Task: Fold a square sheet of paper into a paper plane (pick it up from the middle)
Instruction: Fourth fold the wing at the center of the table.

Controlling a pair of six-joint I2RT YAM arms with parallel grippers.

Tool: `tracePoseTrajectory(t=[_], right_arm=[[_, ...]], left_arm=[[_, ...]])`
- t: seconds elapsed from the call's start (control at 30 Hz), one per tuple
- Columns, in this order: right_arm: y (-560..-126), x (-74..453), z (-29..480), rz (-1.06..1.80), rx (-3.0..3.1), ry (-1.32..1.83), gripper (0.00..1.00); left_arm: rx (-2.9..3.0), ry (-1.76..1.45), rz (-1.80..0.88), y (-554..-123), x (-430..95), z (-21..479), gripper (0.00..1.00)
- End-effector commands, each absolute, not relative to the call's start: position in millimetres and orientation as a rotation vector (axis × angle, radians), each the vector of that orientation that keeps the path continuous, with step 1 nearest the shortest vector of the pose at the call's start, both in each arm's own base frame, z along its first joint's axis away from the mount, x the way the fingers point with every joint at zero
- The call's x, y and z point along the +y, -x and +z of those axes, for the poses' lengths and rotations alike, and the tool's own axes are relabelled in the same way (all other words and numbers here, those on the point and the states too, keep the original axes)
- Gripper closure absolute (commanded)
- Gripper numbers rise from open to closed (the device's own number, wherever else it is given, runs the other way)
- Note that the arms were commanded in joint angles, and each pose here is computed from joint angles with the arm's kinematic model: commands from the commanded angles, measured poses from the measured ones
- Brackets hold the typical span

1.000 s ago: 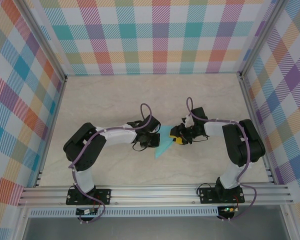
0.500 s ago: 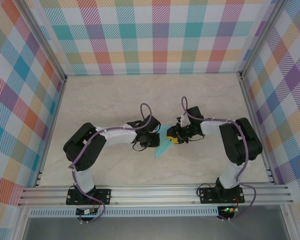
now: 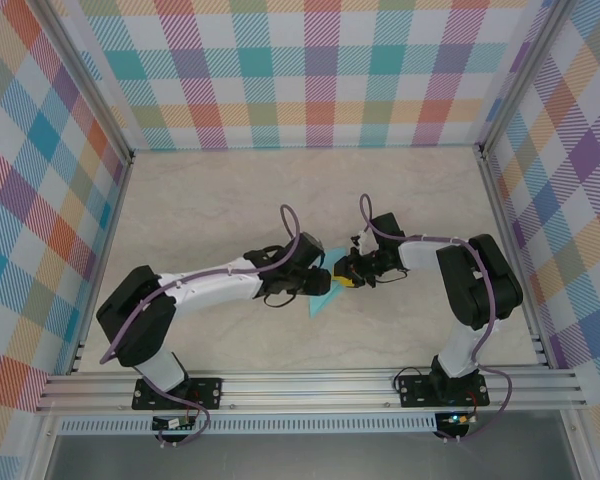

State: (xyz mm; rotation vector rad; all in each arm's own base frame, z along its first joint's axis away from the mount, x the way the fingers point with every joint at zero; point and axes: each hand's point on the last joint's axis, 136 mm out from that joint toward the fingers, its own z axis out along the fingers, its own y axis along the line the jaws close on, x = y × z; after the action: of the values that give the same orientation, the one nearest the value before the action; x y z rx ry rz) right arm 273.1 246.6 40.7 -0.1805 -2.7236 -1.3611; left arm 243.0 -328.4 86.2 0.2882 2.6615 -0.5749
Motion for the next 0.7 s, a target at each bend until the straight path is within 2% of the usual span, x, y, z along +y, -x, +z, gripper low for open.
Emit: tracePoseTrajectory(t=[0.0,0.27,0.67], right_arm=[[-274,251,50,-1.389,-2.721,0.123,0.83],[-273,251,52,-1.386,-2.714,0.121,0.82],[-273,251,53,-1.386,-2.711,0.128,0.81]], left_arm=[[2.682,-0.286,-0.406,-230,-319,69,0.52],[2.653,-0.319,-0.215,-225,-333,52,0.48],[2.602,-0.315,-0.023,-224,-338,42,0.53]])
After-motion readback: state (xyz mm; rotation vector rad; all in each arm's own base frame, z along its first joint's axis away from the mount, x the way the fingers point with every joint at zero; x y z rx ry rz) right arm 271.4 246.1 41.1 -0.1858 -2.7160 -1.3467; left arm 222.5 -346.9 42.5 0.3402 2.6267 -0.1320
